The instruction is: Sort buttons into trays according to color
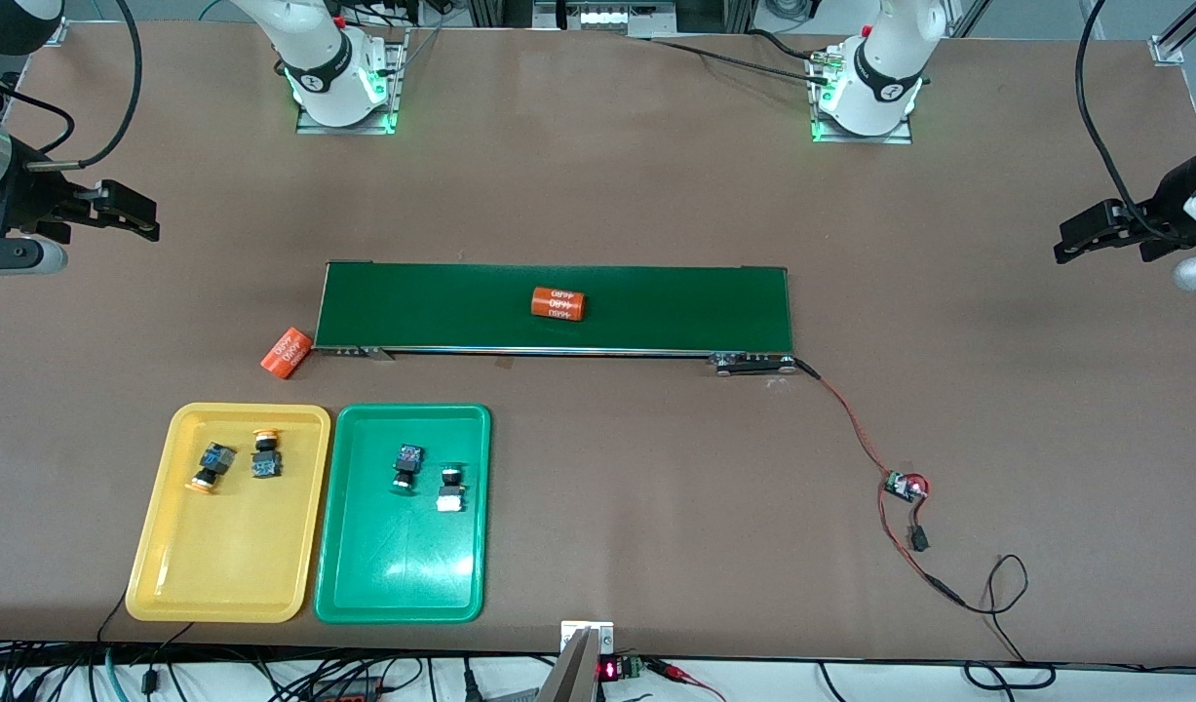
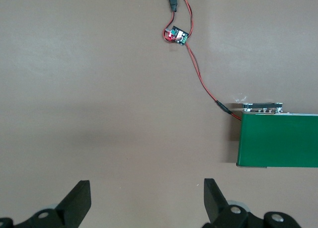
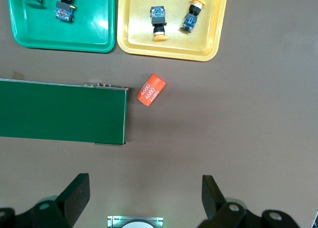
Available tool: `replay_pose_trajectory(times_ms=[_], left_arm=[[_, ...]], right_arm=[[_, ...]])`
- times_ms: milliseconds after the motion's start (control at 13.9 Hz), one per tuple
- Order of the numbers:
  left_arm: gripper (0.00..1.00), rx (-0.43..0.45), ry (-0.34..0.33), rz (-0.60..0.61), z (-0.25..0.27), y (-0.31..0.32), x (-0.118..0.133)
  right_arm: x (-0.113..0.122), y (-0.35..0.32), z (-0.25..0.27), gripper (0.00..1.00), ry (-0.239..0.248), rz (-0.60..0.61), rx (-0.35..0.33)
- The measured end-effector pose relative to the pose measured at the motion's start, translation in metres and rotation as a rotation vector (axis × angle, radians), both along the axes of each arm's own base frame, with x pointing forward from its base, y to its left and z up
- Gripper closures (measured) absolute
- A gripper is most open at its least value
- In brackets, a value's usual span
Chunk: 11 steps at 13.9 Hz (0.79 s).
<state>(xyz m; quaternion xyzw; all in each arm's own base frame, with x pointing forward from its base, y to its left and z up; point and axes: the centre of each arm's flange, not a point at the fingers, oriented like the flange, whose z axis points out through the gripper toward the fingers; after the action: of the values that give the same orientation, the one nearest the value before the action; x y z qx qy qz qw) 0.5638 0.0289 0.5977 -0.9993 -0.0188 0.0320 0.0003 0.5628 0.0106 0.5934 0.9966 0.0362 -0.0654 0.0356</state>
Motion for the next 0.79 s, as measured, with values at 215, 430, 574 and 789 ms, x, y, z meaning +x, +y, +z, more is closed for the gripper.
replay_pose_trajectory(times_ms=[215, 430, 574, 789], left_arm=[[0.00, 0.000, -0.006, 0.000, 0.0005, 0.0000, 0.0007], [0.00, 0.000, -0.007, 0.000, 0.0006, -0.0001, 0.0008], [0.00, 0.000, -0.010, -0.003, 0.0008, -0.0018, 0.0012], [0.00, 0.001, -0.022, -0.005, 0.0018, -0.0025, 0.0026]], right_arm=[[0.0000, -0.0006, 0.0000, 0.00, 0.000, -0.001, 0.000], [0.0000, -0.0023, 0.0000, 0.00, 0.000, -0.002, 0.001], [0.0001, -0.0034, -0.0002, 0.00, 0.001, -0.001, 0.002], [0.0004, -0.0050, -0.0008, 0.00, 0.002, -0.003, 0.002]])
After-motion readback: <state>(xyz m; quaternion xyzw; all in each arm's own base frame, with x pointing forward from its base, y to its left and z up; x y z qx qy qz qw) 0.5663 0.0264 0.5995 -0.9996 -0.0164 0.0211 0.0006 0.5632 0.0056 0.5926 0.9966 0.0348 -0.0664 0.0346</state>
